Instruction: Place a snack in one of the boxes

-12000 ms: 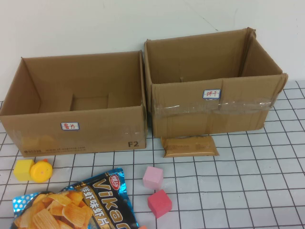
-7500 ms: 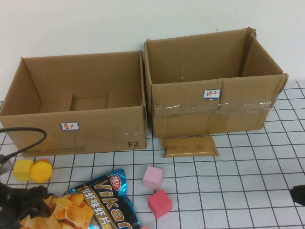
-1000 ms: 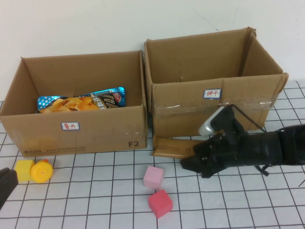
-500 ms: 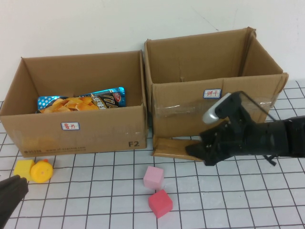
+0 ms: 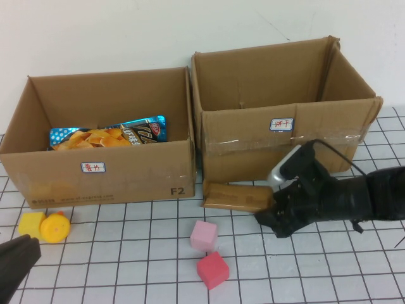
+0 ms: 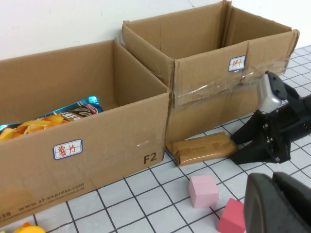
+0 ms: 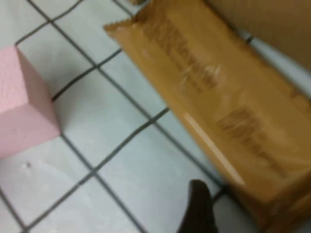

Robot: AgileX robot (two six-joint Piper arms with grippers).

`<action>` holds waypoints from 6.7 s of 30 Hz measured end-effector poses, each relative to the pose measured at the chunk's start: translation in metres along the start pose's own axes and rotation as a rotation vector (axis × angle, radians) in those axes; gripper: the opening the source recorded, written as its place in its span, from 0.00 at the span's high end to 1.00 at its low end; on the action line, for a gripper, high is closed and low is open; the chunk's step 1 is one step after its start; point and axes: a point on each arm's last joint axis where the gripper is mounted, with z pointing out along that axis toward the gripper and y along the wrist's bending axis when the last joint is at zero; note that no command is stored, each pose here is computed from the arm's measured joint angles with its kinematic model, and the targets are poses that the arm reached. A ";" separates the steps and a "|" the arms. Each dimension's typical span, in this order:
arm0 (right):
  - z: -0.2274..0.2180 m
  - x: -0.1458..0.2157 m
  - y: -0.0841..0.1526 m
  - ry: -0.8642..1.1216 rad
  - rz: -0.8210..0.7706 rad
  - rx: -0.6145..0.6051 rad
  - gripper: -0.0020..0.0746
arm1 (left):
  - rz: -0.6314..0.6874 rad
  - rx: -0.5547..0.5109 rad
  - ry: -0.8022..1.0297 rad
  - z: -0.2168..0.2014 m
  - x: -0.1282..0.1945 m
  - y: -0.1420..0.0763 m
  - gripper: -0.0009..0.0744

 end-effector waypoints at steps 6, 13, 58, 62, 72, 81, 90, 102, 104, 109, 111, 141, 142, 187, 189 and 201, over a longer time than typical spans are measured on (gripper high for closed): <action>0.005 -0.003 0.017 -0.100 0.001 -0.210 0.32 | 0.000 0.005 0.004 0.000 0.000 0.000 0.99; -0.001 -0.008 0.033 -0.157 -0.032 -0.385 0.32 | -0.005 0.006 0.005 0.000 0.000 -0.001 0.99; 0.018 -0.009 0.005 -0.054 -0.326 -0.071 0.16 | 0.000 0.061 0.058 0.000 0.005 -0.006 0.99; 0.022 -0.008 0.007 -0.068 -0.314 -0.096 0.17 | 0.001 0.062 0.061 0.000 0.006 -0.006 0.99; 0.026 -0.006 0.013 -0.097 -0.204 -0.170 0.26 | 0.001 0.065 0.063 0.000 0.006 -0.006 0.99; 0.024 -0.008 0.017 -0.126 -0.174 -0.218 0.34 | 0.001 0.065 0.063 0.000 0.006 -0.006 0.99; 0.026 -0.006 0.014 -0.097 -0.176 -0.180 0.31 | 0.003 0.065 0.063 0.000 0.006 -0.006 0.99; 0.028 -0.006 0.020 -0.054 -0.230 -0.158 0.25 | 0.006 0.065 0.063 0.000 0.006 -0.006 0.99; 0.028 -0.007 0.019 -0.054 -0.232 -0.157 0.29 | 0.006 0.065 0.063 0.000 0.006 -0.006 0.99; 0.027 -0.008 0.019 -0.057 -0.230 -0.155 0.36 | 0.006 0.065 0.063 0.000 0.006 -0.006 0.99; 0.027 -0.008 0.019 -0.056 -0.219 -0.154 0.36 | 0.006 0.065 0.063 0.000 0.006 -0.006 0.99; -0.021 -0.022 0.052 0.062 -0.279 -0.489 0.37 | 0.012 0.100 0.102 -0.001 0.009 -0.009 0.99; -0.022 -0.022 0.053 0.063 -0.279 -0.500 0.37 | 0.014 0.103 0.105 -0.001 0.010 -0.009 0.99; -0.095 -0.179 -0.030 -0.432 -0.106 0.417 0.30 | 0.017 0.074 0.081 -0.001 0.007 -0.007 0.99; -0.110 -0.189 -0.021 -0.487 -0.144 0.367 0.44 | 0.033 0.036 0.049 0.000 0.005 -0.003 0.99; -0.204 -0.197 0.048 -0.375 -0.429 0.047 0.97 | 0.150 -0.444 0.030 -0.009 0.000 0.039 0.99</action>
